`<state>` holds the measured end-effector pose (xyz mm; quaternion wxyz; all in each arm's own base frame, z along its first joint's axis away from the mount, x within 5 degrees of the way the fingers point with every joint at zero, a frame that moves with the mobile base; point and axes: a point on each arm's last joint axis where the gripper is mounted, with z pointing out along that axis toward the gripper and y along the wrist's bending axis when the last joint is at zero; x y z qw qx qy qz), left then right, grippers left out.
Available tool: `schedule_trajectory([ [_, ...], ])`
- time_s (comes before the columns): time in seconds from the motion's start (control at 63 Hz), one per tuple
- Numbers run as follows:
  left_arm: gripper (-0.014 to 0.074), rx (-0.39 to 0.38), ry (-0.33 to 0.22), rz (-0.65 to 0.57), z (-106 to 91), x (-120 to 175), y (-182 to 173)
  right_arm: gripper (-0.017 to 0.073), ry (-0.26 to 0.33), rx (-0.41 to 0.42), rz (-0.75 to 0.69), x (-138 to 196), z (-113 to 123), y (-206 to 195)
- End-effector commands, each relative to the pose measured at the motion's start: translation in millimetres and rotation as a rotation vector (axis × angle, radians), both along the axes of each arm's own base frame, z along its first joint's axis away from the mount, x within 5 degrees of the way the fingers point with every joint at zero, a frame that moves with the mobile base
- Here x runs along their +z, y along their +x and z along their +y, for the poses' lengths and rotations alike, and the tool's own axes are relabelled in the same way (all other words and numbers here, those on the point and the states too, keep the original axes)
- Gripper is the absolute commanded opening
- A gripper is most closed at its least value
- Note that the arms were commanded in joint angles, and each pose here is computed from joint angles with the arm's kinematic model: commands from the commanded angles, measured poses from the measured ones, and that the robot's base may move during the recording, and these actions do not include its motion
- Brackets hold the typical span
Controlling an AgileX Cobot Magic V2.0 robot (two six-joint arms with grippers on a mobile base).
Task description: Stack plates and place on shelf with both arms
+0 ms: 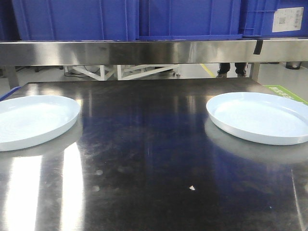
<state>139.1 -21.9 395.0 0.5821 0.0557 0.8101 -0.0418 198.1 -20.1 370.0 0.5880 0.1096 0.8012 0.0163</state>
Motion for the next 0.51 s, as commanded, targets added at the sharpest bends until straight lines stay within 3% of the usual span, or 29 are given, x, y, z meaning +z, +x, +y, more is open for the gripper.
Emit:
schedule_trajectory([
  [0.0,0.0088,-0.012,-0.029,-0.114,-1.4,19.1,-1.0,0.0048,-0.003,0.031,-0.080,16.0,5.5,7.5],
  [0.317,0.0088,-0.011,-0.027,-0.103,-1.3,18.0,-1.2,0.0083,0.055,0.067,0.095,-8.4,14.0,22.6],
  [0.397,0.0090,-0.011,-0.027,-0.103,-1.3,18.0,-1.2,0.0239,0.029,0.076,0.107,-9.9,14.0,23.8],
  [0.492,0.0171,-0.011,-0.023,-0.104,-1.2,18.0,-1.2,0.0536,0.011,0.084,0.122,-11.3,14.0,23.5],
])
